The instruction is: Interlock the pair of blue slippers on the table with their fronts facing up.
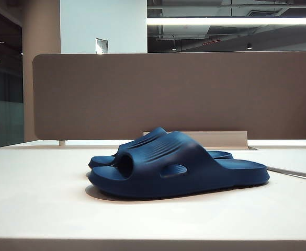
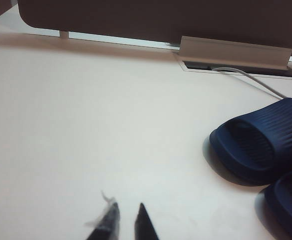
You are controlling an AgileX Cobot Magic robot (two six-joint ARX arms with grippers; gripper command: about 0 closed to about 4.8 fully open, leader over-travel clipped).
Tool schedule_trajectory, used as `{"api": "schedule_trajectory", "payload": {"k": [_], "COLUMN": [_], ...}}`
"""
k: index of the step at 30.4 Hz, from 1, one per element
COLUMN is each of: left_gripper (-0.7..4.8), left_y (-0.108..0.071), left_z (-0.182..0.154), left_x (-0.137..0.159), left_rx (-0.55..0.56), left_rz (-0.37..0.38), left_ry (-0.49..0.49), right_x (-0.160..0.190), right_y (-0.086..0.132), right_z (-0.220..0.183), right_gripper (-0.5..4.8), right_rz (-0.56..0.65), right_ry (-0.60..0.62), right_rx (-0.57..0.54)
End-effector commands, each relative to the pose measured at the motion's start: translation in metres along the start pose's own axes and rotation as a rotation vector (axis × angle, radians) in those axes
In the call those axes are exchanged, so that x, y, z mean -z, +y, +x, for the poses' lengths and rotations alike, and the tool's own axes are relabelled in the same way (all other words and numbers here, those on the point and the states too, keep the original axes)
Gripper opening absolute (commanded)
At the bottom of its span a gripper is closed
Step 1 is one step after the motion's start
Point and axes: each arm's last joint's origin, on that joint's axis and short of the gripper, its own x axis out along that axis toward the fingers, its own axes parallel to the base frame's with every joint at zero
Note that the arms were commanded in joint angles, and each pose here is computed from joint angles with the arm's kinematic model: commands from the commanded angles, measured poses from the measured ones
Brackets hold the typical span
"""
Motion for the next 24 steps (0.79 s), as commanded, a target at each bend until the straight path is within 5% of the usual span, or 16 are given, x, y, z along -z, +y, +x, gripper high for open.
{"api": "schedule_trajectory", "payload": {"k": [1,12,14,17,21,24], "left_gripper": [0.49,0.49,0.49,0.49,0.51,0.51], "left_y": [-0.0002,-0.0002,-0.0002,-0.0012,-0.0032,-0.0049], "left_z": [-0.0001,-0.0001,-0.0001,-0.0001,-0.0003,-0.0006], "left_x": [-0.0018,-0.0017,-0.0018,-0.0017,-0.0032,-0.0050], "left_rx": [0.005,0.006,0.007,0.043,0.109,0.163], "left_rz": [-0.021,-0.046,-0.121,-0.458,-0.640,-0.696], "left_ry": [-0.013,-0.012,-0.013,0.000,0.016,0.026], "right_x": [-0.0015,-0.0017,-0.0015,-0.0017,-0.0019,-0.0023], "right_y": [0.0006,0.0006,0.0005,0.0006,0.0006,0.0008], "right_z": [-0.0002,-0.0002,-0.0001,-0.0002,-0.0002,-0.0002], "right_gripper": [0.00,0.00,0.00,0.00,0.00,0.00], "right_rz": [-0.005,-0.005,-0.005,-0.005,-0.005,-0.004], "right_ry": [-0.013,-0.013,-0.013,-0.013,-0.017,-0.020], "right_rx": [-0.007,-0.007,-0.006,-0.007,-0.008,-0.009]}}
